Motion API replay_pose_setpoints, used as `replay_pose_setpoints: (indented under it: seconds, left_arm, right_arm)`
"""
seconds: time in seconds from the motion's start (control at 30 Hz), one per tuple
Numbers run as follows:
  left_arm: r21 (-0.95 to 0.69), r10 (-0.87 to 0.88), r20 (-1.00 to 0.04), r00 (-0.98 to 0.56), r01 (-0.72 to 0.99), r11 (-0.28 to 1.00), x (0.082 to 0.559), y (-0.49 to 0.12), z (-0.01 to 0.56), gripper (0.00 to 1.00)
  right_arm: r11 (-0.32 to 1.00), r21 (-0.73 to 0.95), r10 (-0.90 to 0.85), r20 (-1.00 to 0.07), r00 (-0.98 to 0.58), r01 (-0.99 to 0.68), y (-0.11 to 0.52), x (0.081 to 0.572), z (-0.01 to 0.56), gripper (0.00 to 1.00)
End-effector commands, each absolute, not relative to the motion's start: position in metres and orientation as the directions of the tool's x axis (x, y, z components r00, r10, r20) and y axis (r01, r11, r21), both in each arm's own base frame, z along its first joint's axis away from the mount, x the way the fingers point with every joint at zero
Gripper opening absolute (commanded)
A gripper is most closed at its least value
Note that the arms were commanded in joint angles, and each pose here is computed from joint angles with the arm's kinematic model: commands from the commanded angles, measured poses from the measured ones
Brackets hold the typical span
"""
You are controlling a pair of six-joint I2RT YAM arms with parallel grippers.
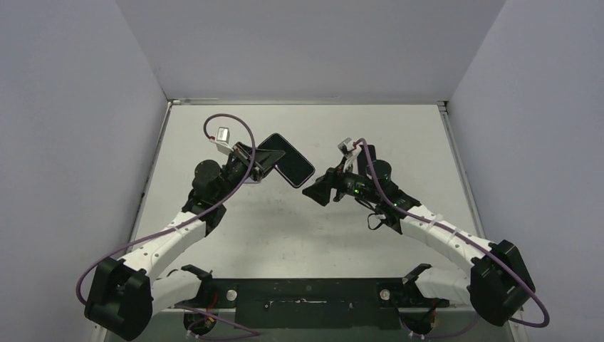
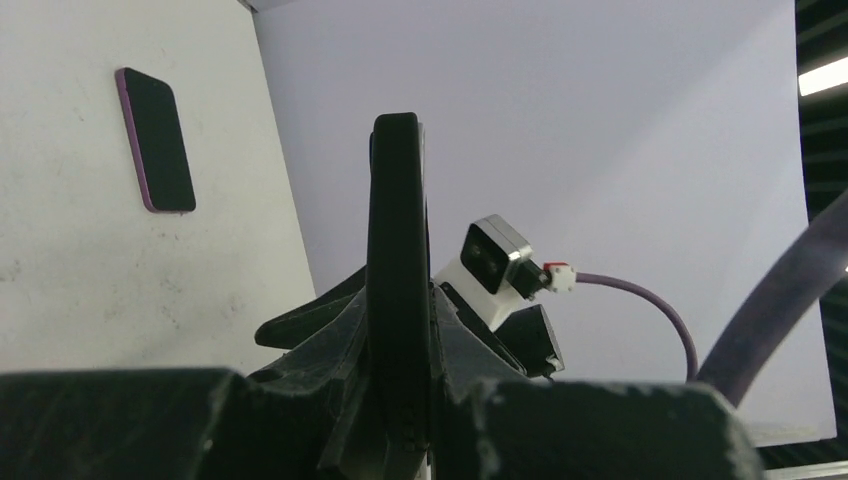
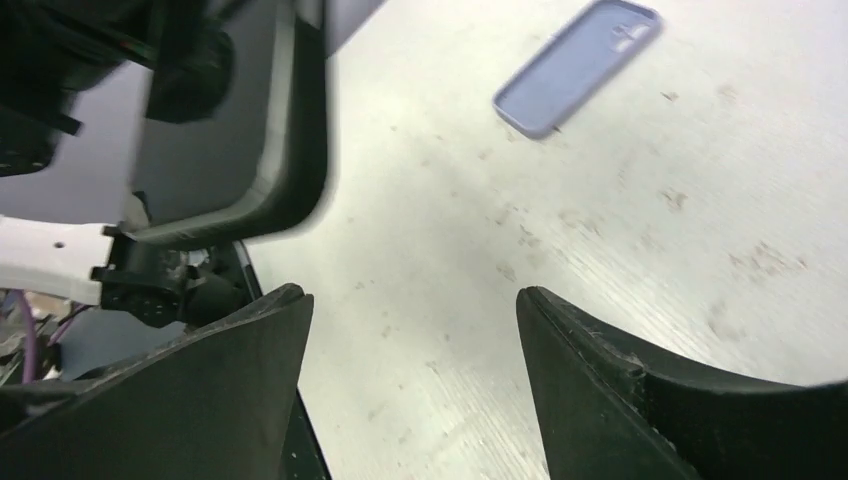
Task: Take the phone out of the phone case
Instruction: Remove the phone case from the phone.
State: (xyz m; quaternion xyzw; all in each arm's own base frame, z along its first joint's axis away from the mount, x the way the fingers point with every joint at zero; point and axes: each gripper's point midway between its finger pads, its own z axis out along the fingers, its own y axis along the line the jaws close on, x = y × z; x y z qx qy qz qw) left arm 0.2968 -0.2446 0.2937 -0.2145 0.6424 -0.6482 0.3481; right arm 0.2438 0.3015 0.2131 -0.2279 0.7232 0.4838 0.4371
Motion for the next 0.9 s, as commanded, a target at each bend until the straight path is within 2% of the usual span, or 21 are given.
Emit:
replay_pose_setpoints:
  seconds: [0.0,0.07,0.23,0.53,0.67,0.87]
  left_arm:
    - [-0.918,-0.698,-0.323,-0.639,0.391,0.068,0.282,-0.238,0.349,0.0]
    - [-0.917,-0.695,-0.332,-0.638,0.39,0.081,0.282,-0.238,0.344,0.0]
    - [-0.907,-0.686,-0.371,-0.627,0.402,0.123,0.281,-0.237,0.34,0.0]
    - [-0.91,-0.689,-0.357,-0.631,0.402,0.103,0.281,-0.239,0.343,0.0]
    - [-0.909,-0.688,-0.357,-0.632,0.406,0.099,0.281,-0.24,0.345,0.0]
    - [-0.909,-0.689,-0.355,-0.632,0.405,0.097,0.282,-0.24,0.345,0.0]
  right_arm:
    - [0.529,0.511,0.099,-0.83,-0.549,-0.677,0.275,0.241,0.21,0.8]
    - [0.512,0.551,0.132,-0.809,-0.573,-0.66,0.273,0.235,0.221,0.85]
    - [0.422,0.666,0.261,-0.739,-0.621,-0.615,0.275,0.223,0.266,0.87]
    - [0.2,0.847,0.437,-0.527,-0.729,-0.492,0.285,0.219,0.307,0.8]
    - [0.144,0.852,0.45,-0.509,-0.734,-0.503,0.289,0.219,0.318,0.78]
    - [0.148,0.861,0.449,-0.497,-0.743,-0.487,0.293,0.223,0.315,0.77]
